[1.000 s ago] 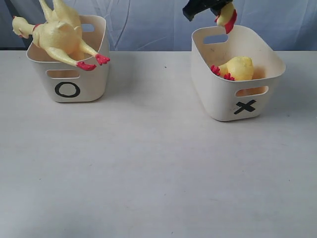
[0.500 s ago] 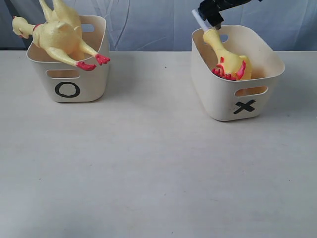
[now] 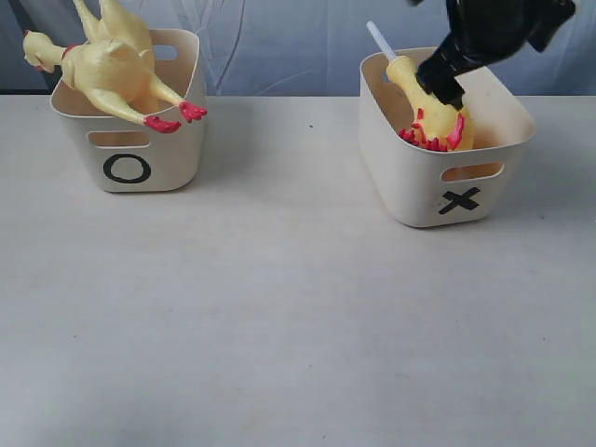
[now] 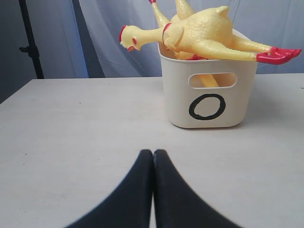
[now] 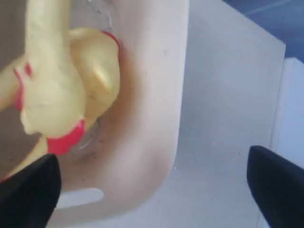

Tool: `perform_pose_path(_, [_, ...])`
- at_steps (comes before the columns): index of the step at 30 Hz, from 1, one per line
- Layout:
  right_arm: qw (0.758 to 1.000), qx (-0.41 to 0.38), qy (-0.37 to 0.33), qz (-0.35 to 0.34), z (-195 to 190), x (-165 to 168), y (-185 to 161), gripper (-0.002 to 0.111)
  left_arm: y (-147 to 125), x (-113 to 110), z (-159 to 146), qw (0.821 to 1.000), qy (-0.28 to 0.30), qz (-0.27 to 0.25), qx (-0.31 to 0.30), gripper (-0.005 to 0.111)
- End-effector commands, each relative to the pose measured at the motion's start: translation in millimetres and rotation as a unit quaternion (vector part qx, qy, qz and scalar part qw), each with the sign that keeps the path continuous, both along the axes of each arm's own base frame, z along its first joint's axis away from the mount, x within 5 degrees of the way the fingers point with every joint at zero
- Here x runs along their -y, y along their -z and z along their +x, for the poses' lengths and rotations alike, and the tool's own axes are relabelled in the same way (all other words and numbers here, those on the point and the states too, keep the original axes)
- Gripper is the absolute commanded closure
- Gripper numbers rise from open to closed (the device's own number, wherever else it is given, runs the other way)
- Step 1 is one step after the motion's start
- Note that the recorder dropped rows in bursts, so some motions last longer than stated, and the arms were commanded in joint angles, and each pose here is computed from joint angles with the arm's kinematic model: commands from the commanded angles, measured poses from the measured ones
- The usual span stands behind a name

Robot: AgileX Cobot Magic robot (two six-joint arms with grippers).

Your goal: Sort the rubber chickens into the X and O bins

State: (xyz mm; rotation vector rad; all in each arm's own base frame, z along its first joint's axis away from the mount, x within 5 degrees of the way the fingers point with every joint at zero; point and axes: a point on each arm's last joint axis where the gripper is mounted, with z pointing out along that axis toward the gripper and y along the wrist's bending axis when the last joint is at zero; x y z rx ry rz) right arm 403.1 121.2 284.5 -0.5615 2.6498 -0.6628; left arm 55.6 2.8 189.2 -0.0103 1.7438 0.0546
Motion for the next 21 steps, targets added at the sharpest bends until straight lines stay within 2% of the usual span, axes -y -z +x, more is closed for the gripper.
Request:
perform_pose_path(1, [0.997, -0.005, 0.073, -0.009, -31.4, 49.7, -4.9, 0.031, -2.4, 0.3, -0.2, 1.0, 0.002, -0.004, 0.011, 0.107])
perform_pose_path(2, [0.996, -0.005, 0.084, -0.006, -37.2, 55.8, -6.0, 0.041, -2.4, 0.3, -0.2, 1.0, 0.002, -0.004, 0.011, 0.107])
perform_pose_path(4, [0.995, -0.017, 0.102, 0.001, -63.5, 72.4, -8.3, 0.095, -2.4, 0.3, -0.2, 1.0, 0.002, -0.004, 0.011, 0.107])
perform_pose_path(5, [0.994, -0.017, 0.111, 0.007, -86.2, 81.5, -13.0, 0.107, -2.4, 0.3, -0.2, 1.0, 0.002, -0.004, 0.011, 0.107])
perform_pose_path(8, [0.992, -0.002, 0.117, 0.036, -135.0, 91.7, -28.4, 0.107, -2.4, 0.3, -0.2, 1.0, 0.002, -0.004, 0.011, 0.107])
perform_pose_path(11, [0.985, 0.011, 0.107, 0.131, -183.3, 90.4, -44.4, 0.107, -2.4, 0.3, -0.2, 1.0, 0.002, -0.004, 0.011, 0.107])
perform_pose_path(13, [0.975, 0.023, 0.056, 0.215, -222.6, 85.6, -59.7, 0.107, -2.4, 0.3, -0.2, 1.0, 0.002, -0.004, 0.011, 0.107])
perform_pose_path(15, [0.953, 0.038, -0.038, 0.299, -265.1, 77.9, -79.6, 0.107, -2.4, 0.3, -0.2, 1.0, 0.002, -0.004, 0.011, 0.107])
perform_pose_path(17, [0.919, 0.077, -0.133, 0.364, -306.7, 72.6, -99.5, 0.107, -2.4, 0.3, -0.2, 1.0, 0.002, -0.004, 0.011, 0.107])
perform_pose_path(18, [0.893, 0.114, -0.16, 0.406, -335.4, 73.3, -110.8, 0.107, -2.4, 0.3, -0.2, 1.0, 0.002, -0.004, 0.011, 0.107])
perform_pose_path(19, [0.881, 0.125, -0.17, 0.424, -346.5, 73.1, -114.5, 0.107, -2.4, 0.3, -0.2, 1.0, 0.002, -0.004, 0.011, 0.107])
perform_pose_path(20, [0.853, 0.153, -0.196, 0.459, -372.5, 74.0, -121.5, 0.107, -2.4, 0.3, -0.2, 1.0, 0.002, -0.004, 0.011, 0.107])
perform_pose_path(21, [0.84, 0.165, -0.208, 0.473, -384.6, 74.7, -124.0, 0.107, -2.4, 0.3, -0.2, 1.0, 0.002, -0.004, 0.011, 0.107])
